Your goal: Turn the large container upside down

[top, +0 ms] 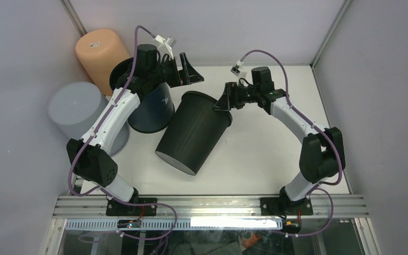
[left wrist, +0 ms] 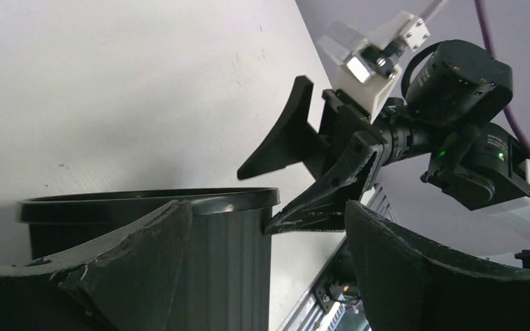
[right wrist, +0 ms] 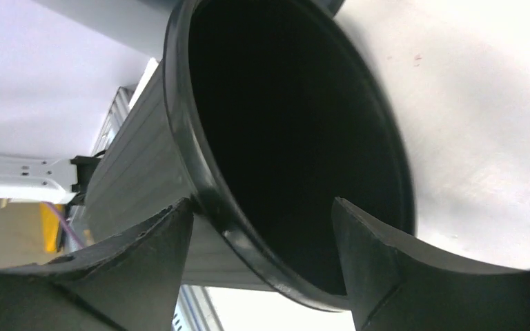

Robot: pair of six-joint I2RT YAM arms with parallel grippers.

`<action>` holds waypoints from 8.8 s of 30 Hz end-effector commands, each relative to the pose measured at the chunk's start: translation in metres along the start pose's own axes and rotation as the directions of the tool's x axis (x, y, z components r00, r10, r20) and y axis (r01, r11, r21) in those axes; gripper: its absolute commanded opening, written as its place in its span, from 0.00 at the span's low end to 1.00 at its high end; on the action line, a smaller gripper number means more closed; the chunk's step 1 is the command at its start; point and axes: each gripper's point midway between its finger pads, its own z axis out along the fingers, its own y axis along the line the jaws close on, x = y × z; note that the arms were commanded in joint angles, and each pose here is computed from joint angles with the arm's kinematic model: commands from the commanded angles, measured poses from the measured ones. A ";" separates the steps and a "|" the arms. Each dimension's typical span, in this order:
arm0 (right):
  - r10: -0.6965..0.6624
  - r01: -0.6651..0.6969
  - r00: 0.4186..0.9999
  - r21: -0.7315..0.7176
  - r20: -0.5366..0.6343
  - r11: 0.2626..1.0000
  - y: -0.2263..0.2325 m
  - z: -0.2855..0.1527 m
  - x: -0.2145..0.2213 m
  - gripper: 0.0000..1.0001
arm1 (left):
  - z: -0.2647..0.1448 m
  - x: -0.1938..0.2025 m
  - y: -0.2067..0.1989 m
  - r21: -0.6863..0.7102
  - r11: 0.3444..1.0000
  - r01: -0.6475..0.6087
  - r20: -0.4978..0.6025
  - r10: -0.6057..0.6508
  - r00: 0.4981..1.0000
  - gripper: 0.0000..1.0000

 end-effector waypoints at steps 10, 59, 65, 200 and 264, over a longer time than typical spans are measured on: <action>0.102 -0.096 0.989 -0.062 0.106 0.993 0.001 0.002 -0.021 0.32 | -0.007 -0.004 -0.016 0.049 0.998 -0.030 0.019 0.029 0.999 0.84; 0.649 -0.708 0.683 0.088 0.333 0.700 -0.151 -0.099 0.081 0.00 | -0.046 -0.043 -0.096 0.317 0.938 -0.143 0.229 0.071 0.971 0.85; 0.674 -0.755 0.633 0.112 0.380 0.646 -0.169 -0.111 0.094 0.00 | -0.042 -0.042 -0.093 0.317 0.939 -0.135 0.218 0.066 0.974 0.85; 0.337 -0.359 0.799 -0.053 0.498 0.932 0.006 -0.146 -0.056 0.82 | -0.054 -0.130 -0.123 0.249 0.959 -0.132 0.379 0.029 0.925 0.00; -0.283 -0.011 0.854 0.560 0.435 0.828 0.055 -0.197 -0.108 0.00 | -0.013 -0.092 0.036 -0.216 0.976 0.022 0.248 0.033 0.968 0.99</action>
